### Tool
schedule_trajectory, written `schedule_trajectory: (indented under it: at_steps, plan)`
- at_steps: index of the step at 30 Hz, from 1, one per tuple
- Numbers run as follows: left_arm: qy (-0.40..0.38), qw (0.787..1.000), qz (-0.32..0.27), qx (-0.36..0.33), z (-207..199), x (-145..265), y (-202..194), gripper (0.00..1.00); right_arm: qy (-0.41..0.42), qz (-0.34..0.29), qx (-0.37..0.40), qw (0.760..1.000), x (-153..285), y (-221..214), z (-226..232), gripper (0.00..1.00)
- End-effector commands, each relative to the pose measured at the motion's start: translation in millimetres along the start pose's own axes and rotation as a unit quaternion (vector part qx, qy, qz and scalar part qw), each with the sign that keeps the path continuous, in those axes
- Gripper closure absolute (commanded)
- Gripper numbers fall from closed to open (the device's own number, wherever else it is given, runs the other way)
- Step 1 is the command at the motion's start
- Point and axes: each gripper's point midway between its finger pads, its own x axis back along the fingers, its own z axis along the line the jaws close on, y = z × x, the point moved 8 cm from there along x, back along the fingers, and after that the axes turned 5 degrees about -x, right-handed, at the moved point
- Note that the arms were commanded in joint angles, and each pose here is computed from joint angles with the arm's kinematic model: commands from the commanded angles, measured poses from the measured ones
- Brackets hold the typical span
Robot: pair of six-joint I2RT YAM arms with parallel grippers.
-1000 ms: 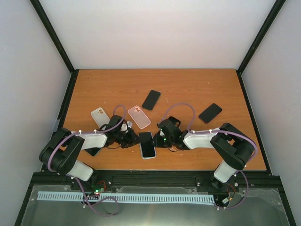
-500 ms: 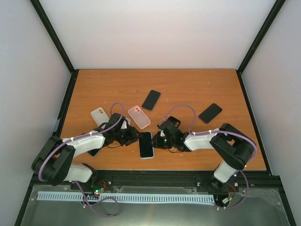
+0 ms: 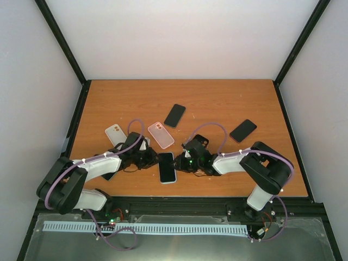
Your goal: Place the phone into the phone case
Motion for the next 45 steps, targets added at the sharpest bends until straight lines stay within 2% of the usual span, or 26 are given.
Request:
schedule_trajectory:
  at_steps: [1, 6, 16, 21, 28, 33, 38, 40, 45]
  plan:
    - [-0.017, 1.000, 0.005, -0.015, 1.3, -4.4, -3.6, 0.77, 0.054, 0.010, -0.005, 0.998, -3.6, 1.1, 12.9, 0.70]
    - [-0.010, 1.000, 0.011, -0.010, 10.6, -6.7, -9.6, 0.82, 0.091, 0.010, 0.000, 0.996, -0.9, 5.3, 27.9, 0.69]
    - [-0.019, 1.000, 0.001, -0.011, 13.5, -0.3, -15.6, 0.82, 0.212, 0.017, -0.012, 0.977, 14.2, 1.7, 51.2, 0.67]
    - [-0.028, 1.000, -0.005, -0.013, 11.2, 3.2, -15.9, 0.77, 0.200, 0.024, -0.007, 0.979, 11.7, 0.0, 50.4, 0.66]
    - [-0.049, 0.999, 0.000, -0.009, 9.9, 3.6, -19.2, 0.75, 0.204, 0.044, -0.008, 0.978, 0.1, -5.1, 49.7, 0.66]
    - [-0.049, 0.999, 0.001, -0.005, 11.9, 3.4, -20.6, 0.75, 0.178, 0.040, -0.007, 0.983, -4.4, -4.7, 43.9, 0.72]
    - [-0.056, 0.998, -0.005, -0.004, 8.7, 7.8, -20.7, 0.75, 0.161, 0.026, -0.005, 0.987, -3.0, -4.8, 37.6, 0.85]
    - [-0.056, 0.998, -0.020, -0.011, 3.7, 14.8, -18.1, 0.71, 0.158, 0.020, 0.002, 0.987, 0.6, -4.1, 36.8, 0.89]
    - [-0.094, 0.991, -0.083, -0.044, -17.9, 49.7, -10.3, 0.42, 0.179, -0.005, 0.035, 0.983, 23.9, 0.2, 45.8, 0.97]
